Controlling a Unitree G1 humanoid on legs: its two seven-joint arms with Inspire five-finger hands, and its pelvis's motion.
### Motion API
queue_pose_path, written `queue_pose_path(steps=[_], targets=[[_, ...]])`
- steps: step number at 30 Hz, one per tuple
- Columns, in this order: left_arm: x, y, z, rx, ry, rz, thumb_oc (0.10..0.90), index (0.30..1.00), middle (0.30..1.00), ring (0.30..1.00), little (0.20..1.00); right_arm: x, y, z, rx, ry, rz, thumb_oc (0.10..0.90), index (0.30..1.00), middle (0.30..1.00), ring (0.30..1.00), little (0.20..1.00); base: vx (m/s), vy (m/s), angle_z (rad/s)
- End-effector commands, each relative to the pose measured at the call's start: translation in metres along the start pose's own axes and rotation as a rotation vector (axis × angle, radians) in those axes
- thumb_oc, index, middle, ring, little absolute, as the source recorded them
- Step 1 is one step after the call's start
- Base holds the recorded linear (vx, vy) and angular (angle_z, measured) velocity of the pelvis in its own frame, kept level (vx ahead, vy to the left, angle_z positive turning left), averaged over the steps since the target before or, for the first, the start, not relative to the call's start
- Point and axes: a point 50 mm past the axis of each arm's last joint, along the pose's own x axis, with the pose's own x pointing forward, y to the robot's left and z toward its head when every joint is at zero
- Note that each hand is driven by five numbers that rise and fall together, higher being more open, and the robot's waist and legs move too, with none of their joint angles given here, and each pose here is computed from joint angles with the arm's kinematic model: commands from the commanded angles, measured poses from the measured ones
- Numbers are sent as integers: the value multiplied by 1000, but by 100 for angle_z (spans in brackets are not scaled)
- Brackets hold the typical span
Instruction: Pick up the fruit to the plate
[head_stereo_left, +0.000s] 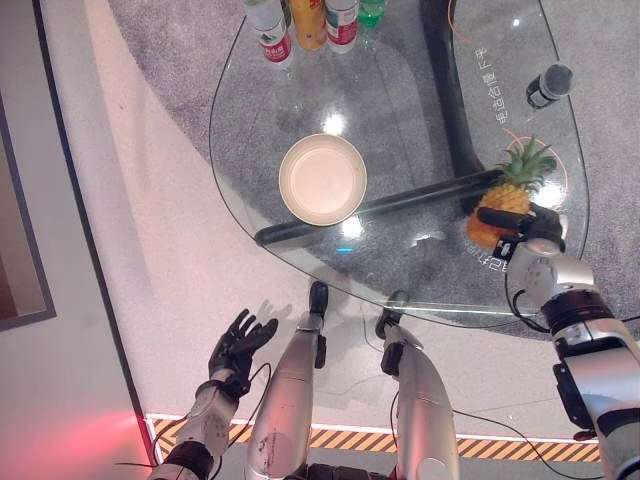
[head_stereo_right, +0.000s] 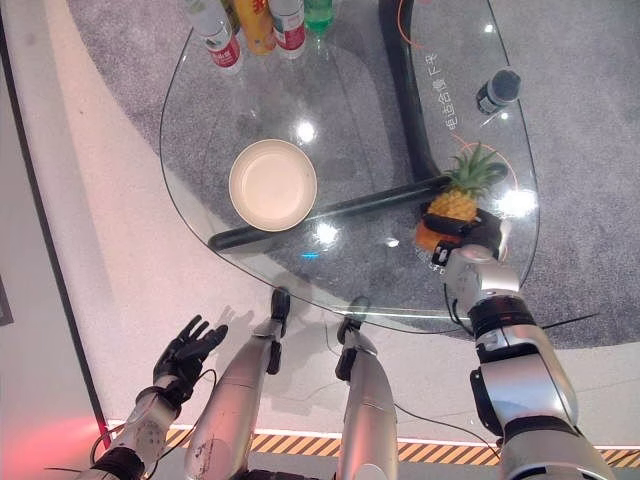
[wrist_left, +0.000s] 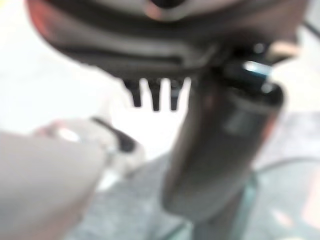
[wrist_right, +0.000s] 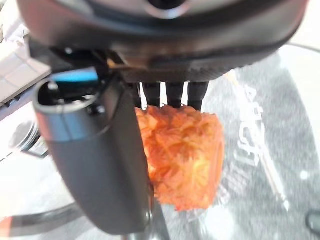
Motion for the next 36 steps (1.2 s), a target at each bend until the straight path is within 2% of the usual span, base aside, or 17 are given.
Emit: queue_pose_path(steps=[1,10,18,26,27,33,36], targets=[[-9,13,13,-53,-123,62,800,900,900,900,900,-17,17,32,125,-183,101,100,300,300,300,200,-13,-24,-3],[-13,9,48,-117,-322,60,800,900,900,900,900,-47,22,42,207,-369,202,100,300,300,300,200,-7,-12,-3],[-24,-4,85,-172,-511,-9,800,900,900,900,900,-77,29,41,252,-496,337,100,300,300,300,200,-12,-22,-4],[-39,-34,122,-189,-663,-188,800,900,900,900,900,-118,49,39,298,-648,714,100,300,300,300,200,-15,-45,0],[-40,-41,126,-190,-667,-240,800,900,900,900,900,-128,53,43,286,-692,796,100,300,300,300,200,-22,-46,2],[-45,-67,139,-146,-670,-439,800,900,900,900,900,-150,61,53,179,-819,1007,100,300,300,300,200,-19,-33,7],[-50,-86,148,-50,-673,-574,800,900,900,900,900,-162,64,54,88,-881,1115,100,300,300,300,200,-9,-46,4]])
